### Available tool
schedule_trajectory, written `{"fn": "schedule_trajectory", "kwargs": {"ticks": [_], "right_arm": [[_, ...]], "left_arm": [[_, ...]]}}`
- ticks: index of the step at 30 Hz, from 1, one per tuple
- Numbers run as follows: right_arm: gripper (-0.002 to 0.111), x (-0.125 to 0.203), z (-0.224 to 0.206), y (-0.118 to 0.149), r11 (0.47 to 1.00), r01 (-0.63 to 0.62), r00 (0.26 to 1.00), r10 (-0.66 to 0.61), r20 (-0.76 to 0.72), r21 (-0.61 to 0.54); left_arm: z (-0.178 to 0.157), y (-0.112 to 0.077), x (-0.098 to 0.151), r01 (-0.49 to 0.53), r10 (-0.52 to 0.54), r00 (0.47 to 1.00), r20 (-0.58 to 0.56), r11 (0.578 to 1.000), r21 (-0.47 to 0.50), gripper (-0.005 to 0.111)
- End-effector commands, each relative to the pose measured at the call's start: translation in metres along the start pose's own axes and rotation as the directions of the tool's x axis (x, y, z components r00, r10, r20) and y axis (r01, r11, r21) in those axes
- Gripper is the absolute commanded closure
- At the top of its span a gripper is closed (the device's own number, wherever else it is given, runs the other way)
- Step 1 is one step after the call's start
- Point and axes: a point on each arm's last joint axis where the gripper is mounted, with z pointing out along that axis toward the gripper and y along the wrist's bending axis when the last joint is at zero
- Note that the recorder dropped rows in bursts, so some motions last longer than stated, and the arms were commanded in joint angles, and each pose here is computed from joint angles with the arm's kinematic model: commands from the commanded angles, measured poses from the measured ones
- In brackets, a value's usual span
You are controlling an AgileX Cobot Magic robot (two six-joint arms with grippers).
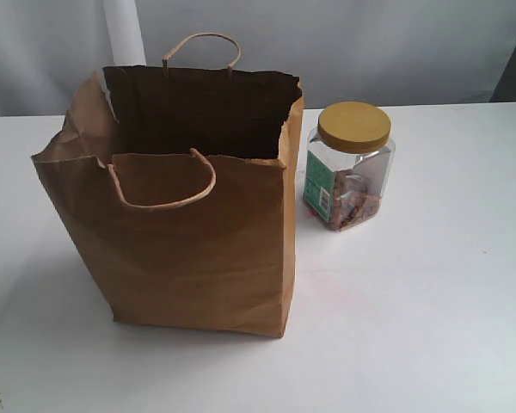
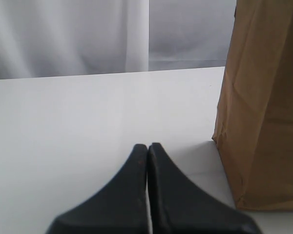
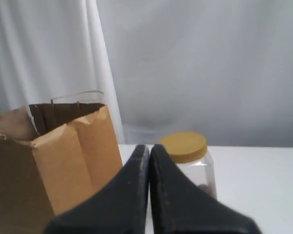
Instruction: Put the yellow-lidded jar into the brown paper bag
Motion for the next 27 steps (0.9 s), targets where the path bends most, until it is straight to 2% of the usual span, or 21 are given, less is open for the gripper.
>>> {"fn": "schedule_trajectory", "kwargs": {"ticks": [1,6,13,23,27], "right_arm": [[0.108,-0.025,0.014,0.005,0.997,0.07,0.978,-0.067,-0.199,0.009],[0.108,-0.052,0.04,0.011,0.986,0.164,0.892,-0.16,-0.424,-0.028],[0.108,-0.092,0.075,0.018,0.984,0.173,0.876,-0.17,-0.452,-0.034],[0.108,-0.106,0.163,0.02,0.986,0.16,0.687,-0.147,-0.711,-0.05],[0.108,-0.107,0.208,0.019,0.986,0.159,0.658,-0.144,-0.739,-0.05]], "left_arm": [[0.0,-0.001,-0.001,0.006,-0.006,1.0,0.008,1.0,0.008,0.106],[0.0,-0.001,-0.001,0.006,-0.006,1.0,0.008,1.0,0.008,0.106],[0.0,-0.001,-0.001,0.006,-0.006,1.0,0.008,1.0,0.008,0.106],[0.0,-0.001,-0.001,0.006,-0.006,1.0,0.008,1.0,0.008,0.106],[0.0,-0.001,-0.001,0.006,-0.006,1.0,0.008,1.0,0.008,0.106]]}}
